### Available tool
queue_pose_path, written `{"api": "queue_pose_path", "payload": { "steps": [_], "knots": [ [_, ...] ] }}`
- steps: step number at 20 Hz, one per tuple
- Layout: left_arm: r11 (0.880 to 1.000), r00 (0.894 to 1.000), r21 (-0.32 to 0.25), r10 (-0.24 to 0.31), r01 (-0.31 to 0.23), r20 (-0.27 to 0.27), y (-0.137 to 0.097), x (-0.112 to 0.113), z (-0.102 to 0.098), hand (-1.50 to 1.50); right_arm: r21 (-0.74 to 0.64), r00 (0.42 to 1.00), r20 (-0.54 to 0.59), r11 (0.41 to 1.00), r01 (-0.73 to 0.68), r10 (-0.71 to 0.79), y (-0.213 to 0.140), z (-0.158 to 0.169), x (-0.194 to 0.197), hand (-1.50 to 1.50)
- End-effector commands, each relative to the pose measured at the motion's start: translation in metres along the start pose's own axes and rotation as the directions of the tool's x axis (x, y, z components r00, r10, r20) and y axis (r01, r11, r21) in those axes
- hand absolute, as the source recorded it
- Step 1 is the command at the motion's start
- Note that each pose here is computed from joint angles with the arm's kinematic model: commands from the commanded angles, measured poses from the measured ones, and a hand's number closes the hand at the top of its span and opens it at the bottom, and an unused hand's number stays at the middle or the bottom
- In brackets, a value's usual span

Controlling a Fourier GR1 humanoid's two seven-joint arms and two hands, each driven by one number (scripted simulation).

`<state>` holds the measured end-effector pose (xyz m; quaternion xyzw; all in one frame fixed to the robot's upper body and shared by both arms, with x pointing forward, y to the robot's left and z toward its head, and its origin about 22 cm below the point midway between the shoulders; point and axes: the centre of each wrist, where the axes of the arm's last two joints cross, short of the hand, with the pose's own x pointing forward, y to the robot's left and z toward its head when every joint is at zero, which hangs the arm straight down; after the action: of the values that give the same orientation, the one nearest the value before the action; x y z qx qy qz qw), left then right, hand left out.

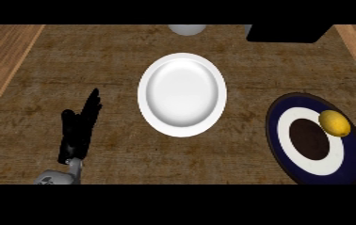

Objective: Pick the lemon from the plate and place it in the plate

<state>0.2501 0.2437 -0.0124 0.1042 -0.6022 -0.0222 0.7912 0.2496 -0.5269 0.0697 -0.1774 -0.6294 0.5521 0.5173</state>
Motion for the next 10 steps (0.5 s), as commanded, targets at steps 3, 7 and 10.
{"api": "queue_pose_path", "payload": {
  "steps": [3,7,10],
  "knots": [
    [1.0,1.0,0.01,-0.005,0.005,0.023,0.015,0.008,-0.002,0.0,0.077,0.993,0.11,0.997,0.024,-0.033,0.018,-0.005,-0.012,-1.5],
    [1.0,1.0,0.01,0.001,-0.001,-0.005,-0.01,0.0,0.004,0.0,0.077,0.991,0.132,0.997,0.017,-0.028,0.024,-0.004,-0.016,-1.5],
    [1.0,1.0,0.01,-0.002,0.002,0.002,-0.001,-0.002,0.003,0.0,0.091,0.991,0.131,0.996,0.008,-0.02,0.029,-0.03,-0.013,-1.5]
  ]
}}
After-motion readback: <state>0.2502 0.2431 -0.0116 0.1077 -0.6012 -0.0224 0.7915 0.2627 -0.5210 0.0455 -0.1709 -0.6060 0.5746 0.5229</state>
